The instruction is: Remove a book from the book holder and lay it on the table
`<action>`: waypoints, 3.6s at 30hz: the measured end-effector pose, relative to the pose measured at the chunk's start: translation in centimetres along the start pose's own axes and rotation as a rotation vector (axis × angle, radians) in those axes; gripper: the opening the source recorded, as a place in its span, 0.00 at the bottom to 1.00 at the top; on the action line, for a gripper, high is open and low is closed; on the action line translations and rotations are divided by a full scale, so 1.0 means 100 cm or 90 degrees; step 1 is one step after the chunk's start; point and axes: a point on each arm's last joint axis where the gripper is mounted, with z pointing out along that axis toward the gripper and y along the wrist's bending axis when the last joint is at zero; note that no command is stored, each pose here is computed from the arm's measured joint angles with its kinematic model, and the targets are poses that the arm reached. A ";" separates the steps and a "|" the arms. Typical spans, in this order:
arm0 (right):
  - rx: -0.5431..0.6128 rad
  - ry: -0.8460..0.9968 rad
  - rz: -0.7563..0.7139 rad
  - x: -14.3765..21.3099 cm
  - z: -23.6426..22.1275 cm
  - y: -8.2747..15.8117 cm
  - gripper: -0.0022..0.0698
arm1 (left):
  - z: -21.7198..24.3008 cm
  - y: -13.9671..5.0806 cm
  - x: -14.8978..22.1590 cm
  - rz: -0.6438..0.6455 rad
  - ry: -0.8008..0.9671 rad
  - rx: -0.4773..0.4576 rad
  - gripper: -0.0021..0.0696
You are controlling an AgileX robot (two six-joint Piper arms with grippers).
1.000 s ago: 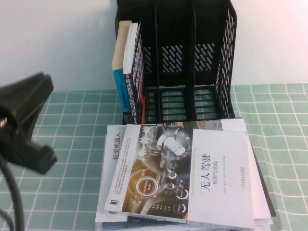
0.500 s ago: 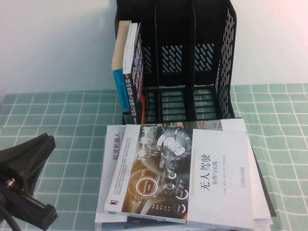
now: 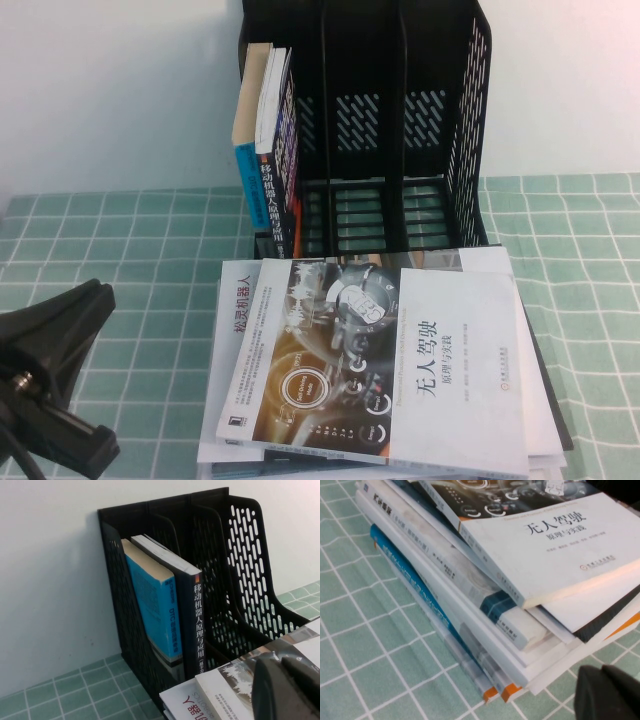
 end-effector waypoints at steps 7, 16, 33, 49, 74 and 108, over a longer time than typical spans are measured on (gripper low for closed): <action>0.000 0.000 0.000 0.000 0.000 0.000 0.03 | -0.003 0.000 0.001 0.000 -0.006 0.000 0.03; 0.000 0.001 0.000 0.001 0.000 0.000 0.03 | -0.024 0.008 0.035 -0.003 -0.012 -0.053 0.03; -0.002 0.001 0.003 0.001 0.001 0.001 0.03 | -0.065 0.020 0.110 -0.070 -0.014 -0.223 0.03; -0.002 0.001 0.003 0.001 0.001 0.001 0.03 | -0.070 0.025 0.130 -0.096 0.126 -0.290 0.03; -0.002 0.001 0.003 0.001 0.001 0.001 0.03 | -0.070 0.024 0.130 -0.144 0.119 -0.309 0.03; -0.002 0.001 0.003 0.001 0.001 0.001 0.03 | -0.069 0.022 0.130 -0.055 0.139 -0.281 0.03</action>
